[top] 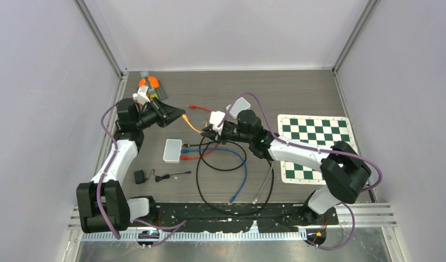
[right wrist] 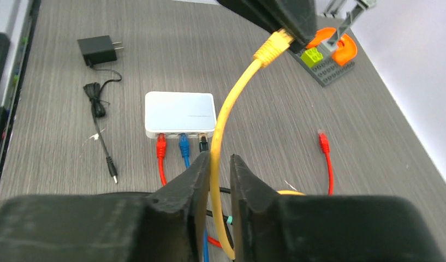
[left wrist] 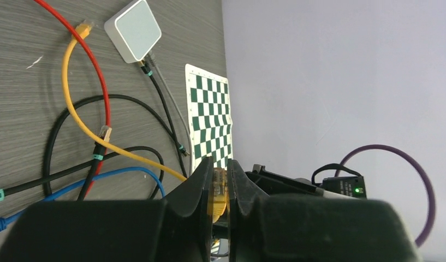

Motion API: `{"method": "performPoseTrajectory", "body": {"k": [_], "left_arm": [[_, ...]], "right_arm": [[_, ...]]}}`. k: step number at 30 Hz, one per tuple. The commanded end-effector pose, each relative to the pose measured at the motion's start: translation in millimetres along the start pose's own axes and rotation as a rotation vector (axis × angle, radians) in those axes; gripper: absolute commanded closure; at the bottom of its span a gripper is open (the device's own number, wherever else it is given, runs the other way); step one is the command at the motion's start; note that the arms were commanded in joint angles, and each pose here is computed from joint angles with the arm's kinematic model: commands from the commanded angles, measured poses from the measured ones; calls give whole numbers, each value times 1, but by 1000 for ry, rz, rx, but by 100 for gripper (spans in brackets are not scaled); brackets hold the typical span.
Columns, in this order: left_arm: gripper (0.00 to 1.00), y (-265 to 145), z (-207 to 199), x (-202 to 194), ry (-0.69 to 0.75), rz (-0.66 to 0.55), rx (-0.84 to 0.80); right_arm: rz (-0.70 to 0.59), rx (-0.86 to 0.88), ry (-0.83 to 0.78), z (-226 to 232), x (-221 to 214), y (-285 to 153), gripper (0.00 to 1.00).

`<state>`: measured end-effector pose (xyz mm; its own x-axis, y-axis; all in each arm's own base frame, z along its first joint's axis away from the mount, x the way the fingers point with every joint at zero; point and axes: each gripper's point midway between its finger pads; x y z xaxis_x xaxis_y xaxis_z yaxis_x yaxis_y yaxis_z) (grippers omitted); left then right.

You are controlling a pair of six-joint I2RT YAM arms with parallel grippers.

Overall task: Insert the plug into the switch port
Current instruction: Pick up the connector from the center of the board.

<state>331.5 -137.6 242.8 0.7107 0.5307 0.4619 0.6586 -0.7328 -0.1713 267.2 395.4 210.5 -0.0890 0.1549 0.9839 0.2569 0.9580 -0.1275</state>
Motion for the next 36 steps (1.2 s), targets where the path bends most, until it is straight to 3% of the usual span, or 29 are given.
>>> {"method": "performPoseTrajectory", "body": {"k": [1, 8, 18, 28, 29, 31, 36], "left_arm": [[94, 1, 5, -7, 28, -4, 29], [93, 4, 16, -7, 16, -39, 70], [92, 6, 17, -9, 14, -60, 70], [90, 2, 12, -10, 21, -71, 60], [88, 1, 11, -10, 21, -73, 60], [81, 0, 10, -11, 22, -70, 59], [46, -5, 7, -14, 56, -59, 78]], "right_arm": [[-44, -109, 80, -20, 30, 19, 71], [-37, -184, 181, -21, 33, 44, 51], [3, -263, 248, -35, 29, 67, 50], [49, -294, 236, -35, 22, 72, 75], [52, -299, 233, -36, 22, 72, 86], [56, -312, 228, -37, 20, 71, 94], [8, -332, 177, -43, 42, 61, 95]]}}
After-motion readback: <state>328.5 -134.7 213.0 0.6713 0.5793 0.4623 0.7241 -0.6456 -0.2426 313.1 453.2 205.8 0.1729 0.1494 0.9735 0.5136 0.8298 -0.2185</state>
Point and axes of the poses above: each gripper's point midway between its finger pads, its own y axis out along the fingers, its own z axis along the line the jaws close on, x = y × z, and after that the axes turned 10 degrees about y, right-handed
